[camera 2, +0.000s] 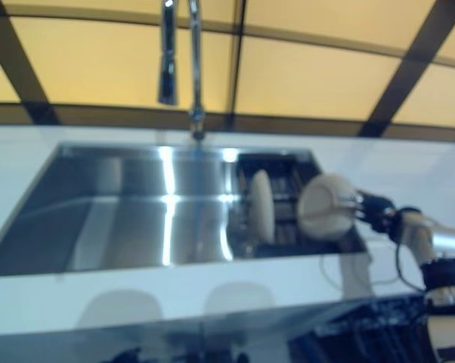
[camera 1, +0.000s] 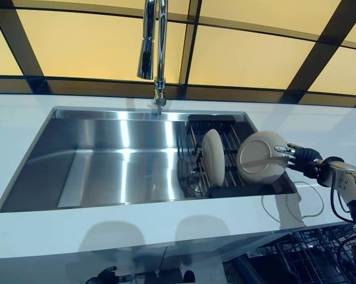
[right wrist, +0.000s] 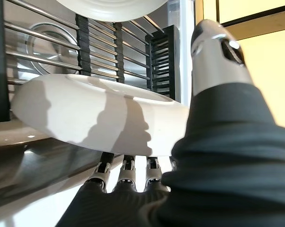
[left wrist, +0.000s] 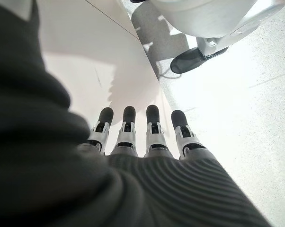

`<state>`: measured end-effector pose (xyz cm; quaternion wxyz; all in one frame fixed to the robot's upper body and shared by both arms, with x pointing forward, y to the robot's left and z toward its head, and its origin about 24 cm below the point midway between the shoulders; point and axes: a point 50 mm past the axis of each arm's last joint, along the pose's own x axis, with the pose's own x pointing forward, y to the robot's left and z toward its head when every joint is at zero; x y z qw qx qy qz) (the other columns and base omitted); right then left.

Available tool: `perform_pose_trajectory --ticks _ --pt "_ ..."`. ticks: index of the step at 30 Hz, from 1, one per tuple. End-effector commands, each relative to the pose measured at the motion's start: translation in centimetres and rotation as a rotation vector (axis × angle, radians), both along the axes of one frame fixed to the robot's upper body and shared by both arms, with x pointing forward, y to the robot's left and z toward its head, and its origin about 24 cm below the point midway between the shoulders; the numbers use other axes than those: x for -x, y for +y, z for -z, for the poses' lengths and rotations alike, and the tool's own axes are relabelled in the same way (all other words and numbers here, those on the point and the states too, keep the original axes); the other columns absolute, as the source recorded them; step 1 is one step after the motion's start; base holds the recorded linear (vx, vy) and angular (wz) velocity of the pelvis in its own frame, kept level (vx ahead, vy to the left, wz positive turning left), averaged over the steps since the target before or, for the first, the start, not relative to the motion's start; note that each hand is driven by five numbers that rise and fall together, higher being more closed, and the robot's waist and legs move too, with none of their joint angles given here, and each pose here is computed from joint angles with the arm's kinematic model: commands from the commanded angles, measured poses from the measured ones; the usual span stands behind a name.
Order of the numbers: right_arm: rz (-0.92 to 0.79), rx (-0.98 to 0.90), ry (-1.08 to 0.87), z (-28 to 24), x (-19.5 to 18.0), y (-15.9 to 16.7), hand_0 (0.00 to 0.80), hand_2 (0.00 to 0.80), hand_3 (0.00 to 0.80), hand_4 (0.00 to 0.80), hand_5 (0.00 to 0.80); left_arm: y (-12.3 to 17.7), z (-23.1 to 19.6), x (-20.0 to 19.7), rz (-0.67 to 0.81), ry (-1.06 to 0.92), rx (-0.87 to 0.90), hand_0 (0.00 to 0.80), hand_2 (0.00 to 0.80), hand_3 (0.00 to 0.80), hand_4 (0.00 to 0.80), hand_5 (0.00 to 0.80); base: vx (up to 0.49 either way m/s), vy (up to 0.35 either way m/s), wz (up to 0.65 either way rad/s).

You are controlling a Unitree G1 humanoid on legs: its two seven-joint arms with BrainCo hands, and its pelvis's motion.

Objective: Take plates into dishwasher

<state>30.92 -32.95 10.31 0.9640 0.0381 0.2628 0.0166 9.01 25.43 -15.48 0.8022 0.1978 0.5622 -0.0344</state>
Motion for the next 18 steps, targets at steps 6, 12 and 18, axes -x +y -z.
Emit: perform_pose_trajectory --ticks 6,12,18 --pt "-0.001 0.019 -0.044 -1.4 -1.4 0.6 0.0 0.0 0.0 0.0 0.0 0.2 -0.3 -1.4 0.047 -0.018 -0.011 0.0 0.0 0.0 0.0 0.0 0.0 0.0 0.0" --pt "0.015 0.013 -0.052 -1.6 -1.9 1.0 0.0 0.0 0.0 0.0 0.0 0.0 -0.3 -1.6 0.056 -0.017 -0.01 0.0 0.0 0.0 0.0 0.0 0.0 0.0 0.0" --pt "0.025 0.01 -0.076 -1.9 -2.4 1.6 0.0 0.0 0.0 0.0 0.0 -0.1 -0.3 -1.8 0.06 -0.017 -0.008 0.0 0.0 0.0 0.0 0.0 0.0 0.0 0.0"
